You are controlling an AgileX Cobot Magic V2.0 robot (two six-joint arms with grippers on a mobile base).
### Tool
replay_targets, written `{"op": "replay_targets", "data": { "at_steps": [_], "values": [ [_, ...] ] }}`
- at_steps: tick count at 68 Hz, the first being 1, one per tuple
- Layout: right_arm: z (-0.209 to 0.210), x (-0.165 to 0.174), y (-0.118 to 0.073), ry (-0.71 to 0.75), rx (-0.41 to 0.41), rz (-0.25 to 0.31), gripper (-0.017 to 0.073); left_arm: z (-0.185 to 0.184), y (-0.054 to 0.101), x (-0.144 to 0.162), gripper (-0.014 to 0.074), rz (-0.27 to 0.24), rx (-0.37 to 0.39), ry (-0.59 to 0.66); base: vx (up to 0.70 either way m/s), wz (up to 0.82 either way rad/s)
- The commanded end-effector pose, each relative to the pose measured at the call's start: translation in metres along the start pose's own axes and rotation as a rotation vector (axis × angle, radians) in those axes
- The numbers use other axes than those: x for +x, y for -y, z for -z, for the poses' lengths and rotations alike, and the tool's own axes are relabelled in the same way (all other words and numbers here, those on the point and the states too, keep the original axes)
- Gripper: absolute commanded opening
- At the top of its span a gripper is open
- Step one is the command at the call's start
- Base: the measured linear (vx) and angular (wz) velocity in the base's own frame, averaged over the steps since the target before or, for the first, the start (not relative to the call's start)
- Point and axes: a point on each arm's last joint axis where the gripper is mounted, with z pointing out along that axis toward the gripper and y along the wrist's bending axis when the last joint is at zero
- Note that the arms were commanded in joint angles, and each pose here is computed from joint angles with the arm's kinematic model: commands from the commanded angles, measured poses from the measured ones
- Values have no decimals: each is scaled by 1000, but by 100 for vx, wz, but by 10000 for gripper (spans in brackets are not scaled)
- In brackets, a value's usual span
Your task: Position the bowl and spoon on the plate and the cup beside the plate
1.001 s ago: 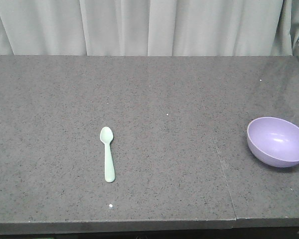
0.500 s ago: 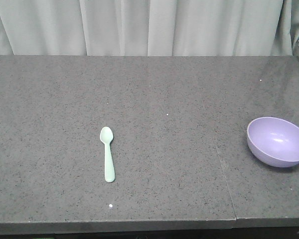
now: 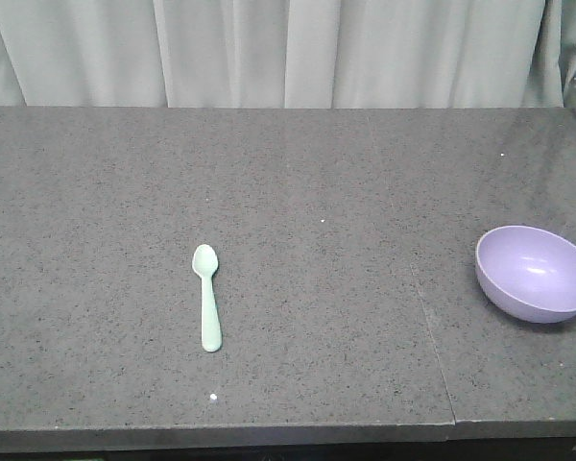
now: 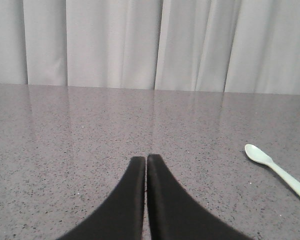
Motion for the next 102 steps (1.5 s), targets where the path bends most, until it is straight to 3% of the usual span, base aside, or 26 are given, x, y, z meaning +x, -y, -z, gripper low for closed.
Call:
{"op": "replay_targets", "data": {
  "at_steps": [1,91,95,97,102],
  "values": [
    [1,-2,-1,66,-1,9,-5,0,-1,3,-6,9,5,57,0,0],
    [1,-2,-1,66,-1,9,-5,0,-1,3,-6,9,5,57,0,0],
    [1,-5,-1,92,-5,-28,-5,0,-1,3,-6,9,6,58,0,0],
    [1,-7,-1,112,-8,-78,-5,0,-1,2,-6,10,7,71,0,0],
    [2,-11,0,162,-18,-270,-5,0,0,0,-6,34,10,91,0,0]
  ]
}}
